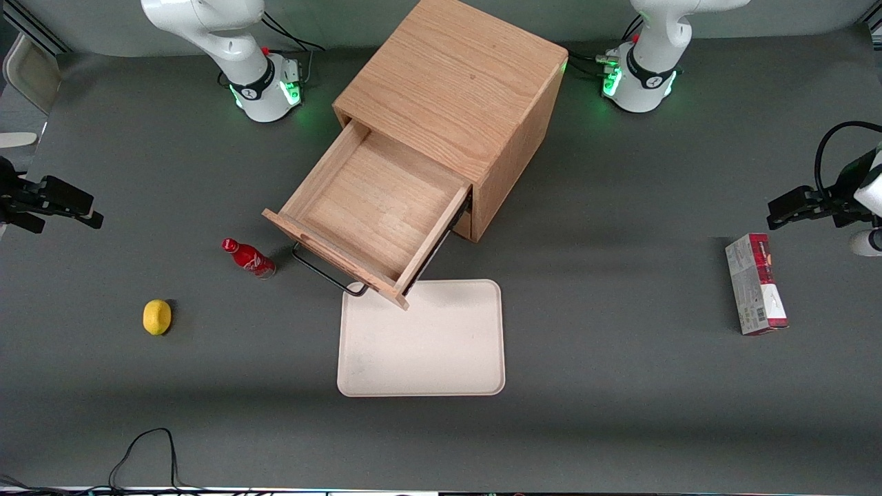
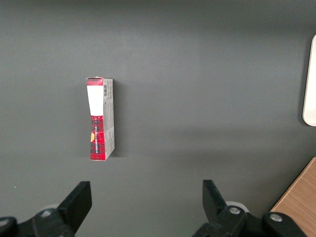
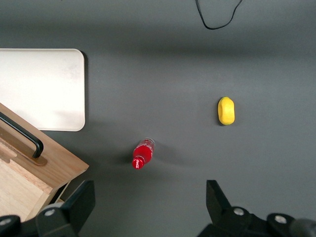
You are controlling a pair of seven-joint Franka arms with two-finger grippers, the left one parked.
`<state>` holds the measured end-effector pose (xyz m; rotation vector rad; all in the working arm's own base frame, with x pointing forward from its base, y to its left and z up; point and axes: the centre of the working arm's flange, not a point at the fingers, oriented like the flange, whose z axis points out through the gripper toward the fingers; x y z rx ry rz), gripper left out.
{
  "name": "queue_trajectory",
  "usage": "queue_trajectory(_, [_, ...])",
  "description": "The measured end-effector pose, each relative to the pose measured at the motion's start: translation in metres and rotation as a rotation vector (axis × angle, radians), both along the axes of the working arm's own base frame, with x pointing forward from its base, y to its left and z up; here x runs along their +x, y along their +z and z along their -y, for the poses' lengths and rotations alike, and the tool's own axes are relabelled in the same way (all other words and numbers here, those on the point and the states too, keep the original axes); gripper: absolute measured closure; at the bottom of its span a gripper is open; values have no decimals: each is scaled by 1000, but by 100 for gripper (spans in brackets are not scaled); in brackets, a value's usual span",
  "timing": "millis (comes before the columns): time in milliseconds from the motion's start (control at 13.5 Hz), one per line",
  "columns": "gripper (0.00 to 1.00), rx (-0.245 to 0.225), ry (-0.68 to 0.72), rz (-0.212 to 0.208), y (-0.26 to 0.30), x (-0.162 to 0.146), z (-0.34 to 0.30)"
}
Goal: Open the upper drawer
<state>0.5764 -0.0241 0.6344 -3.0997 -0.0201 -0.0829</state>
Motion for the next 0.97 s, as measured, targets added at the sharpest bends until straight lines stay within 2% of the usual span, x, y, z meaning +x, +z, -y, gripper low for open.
queue_trajectory(297, [0,-38,6,-12,-9,1,0])
queue_trajectory(966, [0,-40,5,-44,-21,1,1])
